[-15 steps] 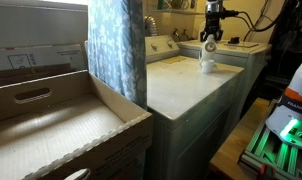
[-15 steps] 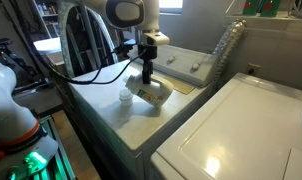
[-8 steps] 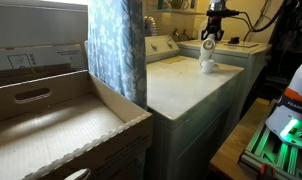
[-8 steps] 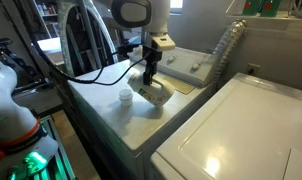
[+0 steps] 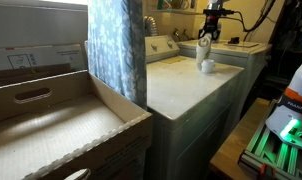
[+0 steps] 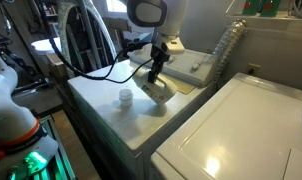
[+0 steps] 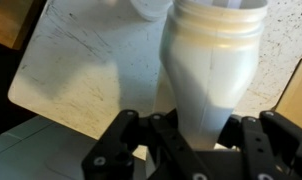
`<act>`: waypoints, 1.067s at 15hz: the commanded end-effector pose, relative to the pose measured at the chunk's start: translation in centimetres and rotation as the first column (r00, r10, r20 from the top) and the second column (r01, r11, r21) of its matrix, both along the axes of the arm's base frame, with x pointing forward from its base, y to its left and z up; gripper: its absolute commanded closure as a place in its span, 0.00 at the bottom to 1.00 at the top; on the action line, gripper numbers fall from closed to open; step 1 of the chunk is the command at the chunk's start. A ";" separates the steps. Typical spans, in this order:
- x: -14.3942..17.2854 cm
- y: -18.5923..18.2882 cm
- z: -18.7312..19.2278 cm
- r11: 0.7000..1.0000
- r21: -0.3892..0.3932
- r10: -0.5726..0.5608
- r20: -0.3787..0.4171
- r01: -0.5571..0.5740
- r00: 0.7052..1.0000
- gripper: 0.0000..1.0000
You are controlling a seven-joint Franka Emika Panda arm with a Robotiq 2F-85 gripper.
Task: Pour some fabric softener into its lid
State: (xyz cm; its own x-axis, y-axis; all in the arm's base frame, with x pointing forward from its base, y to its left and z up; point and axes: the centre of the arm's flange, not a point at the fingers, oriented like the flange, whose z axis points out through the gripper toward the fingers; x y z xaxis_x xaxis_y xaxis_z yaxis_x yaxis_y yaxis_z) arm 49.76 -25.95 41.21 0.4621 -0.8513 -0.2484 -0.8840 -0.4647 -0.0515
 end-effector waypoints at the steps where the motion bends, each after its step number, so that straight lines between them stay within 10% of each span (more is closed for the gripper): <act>1: 1.8 -2.2 1.5 0.994 0.096 -0.045 0.013 0.043 0.999 1.00; 16: 1.7 -6.9 -1.6 0.950 0.256 -0.170 -0.058 0.179 0.984 1.00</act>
